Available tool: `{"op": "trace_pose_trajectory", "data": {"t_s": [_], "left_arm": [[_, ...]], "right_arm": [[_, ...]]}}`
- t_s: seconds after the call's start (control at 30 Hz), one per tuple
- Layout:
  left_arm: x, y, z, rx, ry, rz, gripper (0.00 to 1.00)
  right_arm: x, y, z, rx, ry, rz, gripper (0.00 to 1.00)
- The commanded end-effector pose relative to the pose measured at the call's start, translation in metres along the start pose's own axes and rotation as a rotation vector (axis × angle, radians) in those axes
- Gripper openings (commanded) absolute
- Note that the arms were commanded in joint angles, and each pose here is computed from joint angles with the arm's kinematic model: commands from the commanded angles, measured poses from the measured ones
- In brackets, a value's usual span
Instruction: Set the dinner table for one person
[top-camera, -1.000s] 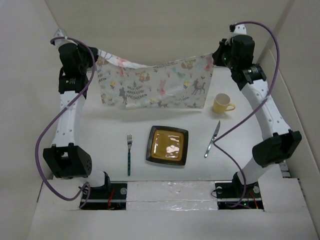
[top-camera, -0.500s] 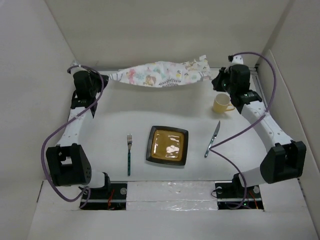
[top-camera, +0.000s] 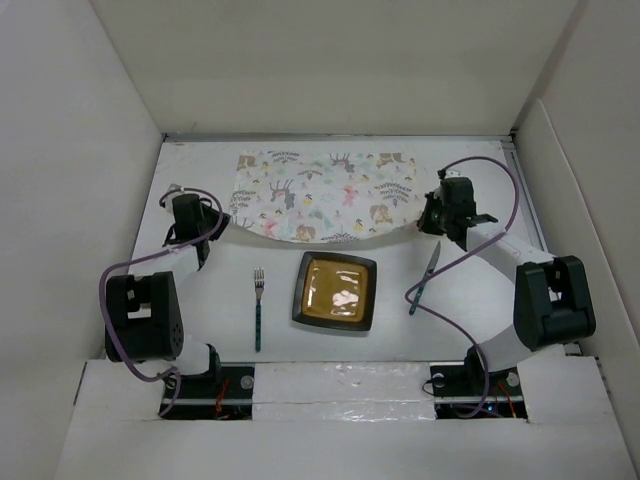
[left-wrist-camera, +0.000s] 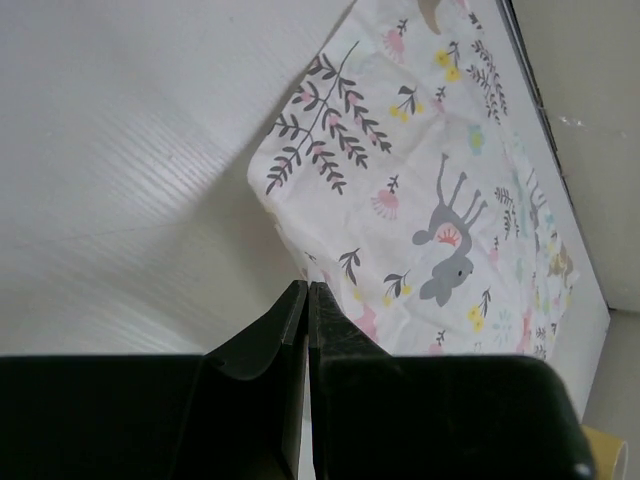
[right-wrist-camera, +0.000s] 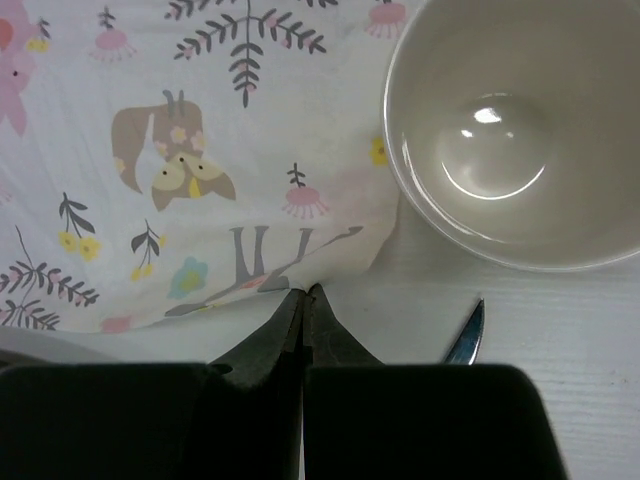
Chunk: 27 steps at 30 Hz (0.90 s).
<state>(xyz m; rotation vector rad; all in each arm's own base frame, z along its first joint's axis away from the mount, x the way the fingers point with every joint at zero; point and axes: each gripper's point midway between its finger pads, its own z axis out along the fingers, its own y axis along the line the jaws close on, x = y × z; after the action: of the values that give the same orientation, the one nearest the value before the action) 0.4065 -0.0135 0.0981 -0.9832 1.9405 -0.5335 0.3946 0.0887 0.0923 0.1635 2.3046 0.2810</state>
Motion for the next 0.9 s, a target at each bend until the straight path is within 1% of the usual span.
{"op": "trace_pose_trajectory", "data": {"t_s": [0.0,0.03,0.23,0.27,0.3,0.47,0.5,0.63,0.7,0.77,0.8,0.87], "left_arm": [[-0.003,0.005,0.001,0.012,-0.045,-0.018,0.0],[0.001,0.012,-0.001,0.0,-0.043,-0.021,0.0],[0.016,0.043,-0.015,-0.057,-0.062,-0.037,0.0],[0.016,0.043,-0.015,-0.057,-0.062,-0.037,0.0],[0.017,0.044,-0.017,-0.059,-0.06,-0.036,0.0],[0.023,0.051,-0.026,-0.063,-0.057,-0.025,0.0],[0.018,0.058,-0.03,-0.088,-0.093,-0.02,0.0],[0.013,0.058,-0.039,-0.091,-0.122,-0.005,0.0],[0.014,0.058,-0.041,-0.092,-0.12,-0.002,0.0],[0.013,0.056,-0.042,-0.087,-0.118,0.002,0.0],[0.015,0.055,-0.042,-0.085,-0.104,0.009,0.08],[0.015,0.055,-0.041,-0.092,-0.096,0.012,0.13]], "right_arm": [[0.001,-0.005,0.006,-0.002,-0.031,0.022,0.0],[0.013,-0.006,0.006,-0.008,-0.01,0.027,0.0],[0.038,-0.023,-0.002,0.01,0.012,0.065,0.0],[0.038,-0.023,-0.002,0.01,0.012,0.065,0.0],[0.031,-0.021,-0.002,0.0,-0.018,0.065,0.0],[0.035,-0.025,-0.008,0.007,-0.014,0.075,0.0],[0.035,-0.028,-0.009,0.011,-0.014,0.081,0.0],[0.038,-0.028,-0.013,0.008,-0.018,0.081,0.0],[0.037,-0.029,-0.015,0.011,-0.026,0.083,0.05],[0.045,-0.032,-0.017,0.027,-0.001,0.086,0.15],[0.046,-0.032,-0.018,0.025,0.0,0.086,0.18],[0.046,-0.031,-0.018,0.022,0.0,0.086,0.25]]}}
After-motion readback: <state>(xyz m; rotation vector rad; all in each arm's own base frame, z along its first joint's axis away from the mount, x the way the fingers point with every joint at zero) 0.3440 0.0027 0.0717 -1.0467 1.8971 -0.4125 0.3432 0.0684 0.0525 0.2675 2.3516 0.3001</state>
